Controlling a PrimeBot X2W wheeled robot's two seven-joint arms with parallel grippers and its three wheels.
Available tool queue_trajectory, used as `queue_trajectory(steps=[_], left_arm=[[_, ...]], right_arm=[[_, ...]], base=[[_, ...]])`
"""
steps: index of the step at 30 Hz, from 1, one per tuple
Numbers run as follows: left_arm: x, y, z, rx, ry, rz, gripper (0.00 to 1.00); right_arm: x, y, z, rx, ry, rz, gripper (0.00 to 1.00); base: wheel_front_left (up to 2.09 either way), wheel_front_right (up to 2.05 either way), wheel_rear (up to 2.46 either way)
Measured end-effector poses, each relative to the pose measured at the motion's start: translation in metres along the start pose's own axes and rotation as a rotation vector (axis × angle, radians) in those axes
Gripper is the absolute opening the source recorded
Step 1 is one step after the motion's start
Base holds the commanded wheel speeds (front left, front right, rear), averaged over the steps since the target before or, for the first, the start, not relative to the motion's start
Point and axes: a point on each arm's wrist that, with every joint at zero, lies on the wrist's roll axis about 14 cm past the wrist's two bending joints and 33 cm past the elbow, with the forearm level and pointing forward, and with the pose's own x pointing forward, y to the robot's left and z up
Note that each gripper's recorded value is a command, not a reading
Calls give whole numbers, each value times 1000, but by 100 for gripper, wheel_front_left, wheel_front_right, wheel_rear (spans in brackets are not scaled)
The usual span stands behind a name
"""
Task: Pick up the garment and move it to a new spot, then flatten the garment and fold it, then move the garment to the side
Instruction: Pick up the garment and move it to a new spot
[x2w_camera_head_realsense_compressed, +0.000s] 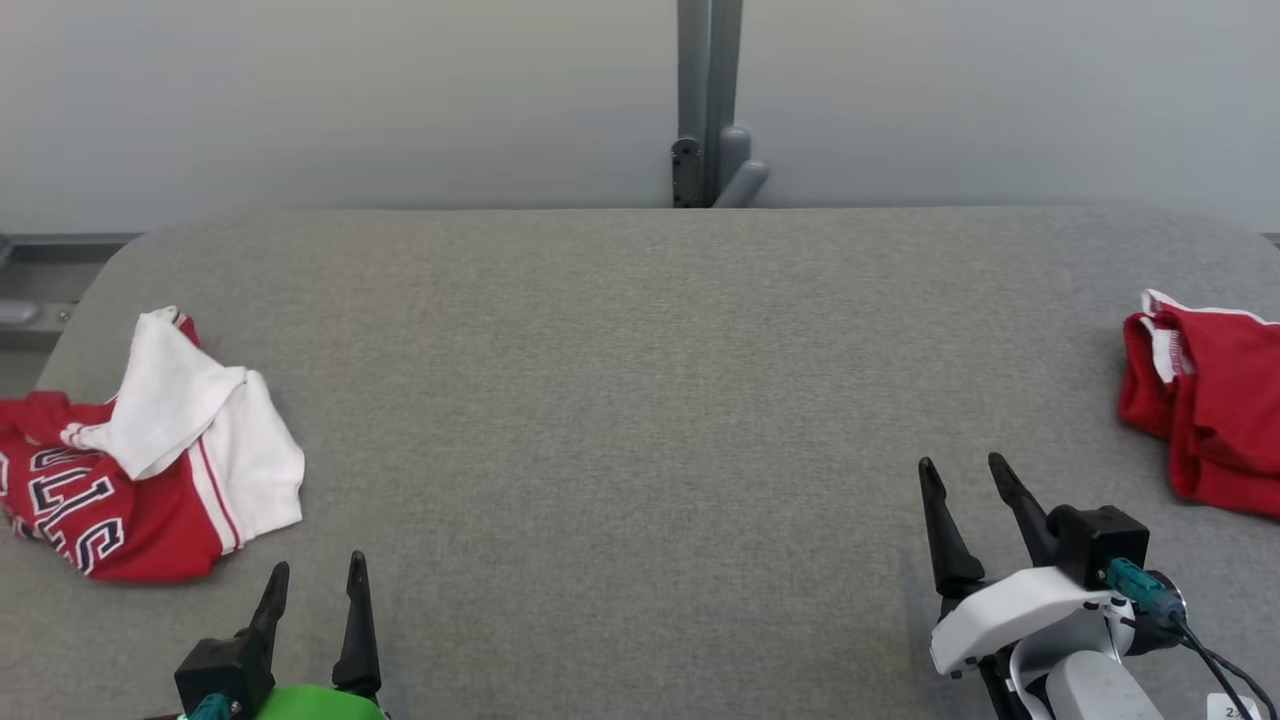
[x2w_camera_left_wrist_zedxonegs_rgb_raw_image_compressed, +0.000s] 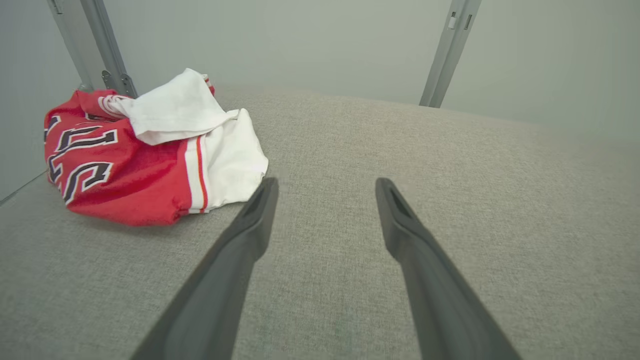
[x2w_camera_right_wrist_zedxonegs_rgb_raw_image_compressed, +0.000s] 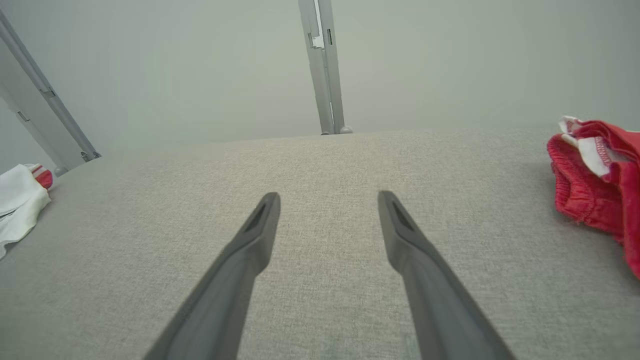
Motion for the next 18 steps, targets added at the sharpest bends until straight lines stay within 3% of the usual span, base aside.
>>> queue_trajectory(steps=[8,18], left_arm=[[-32,55,-5,-6,10,187,100],[-113,136,-10,-41,-1,513,100]], right_arm=[[22,58,-17,16,50,170,100],[41,171,-36,36,106,491,100]], base=[[0,0,0],[0,0,0]])
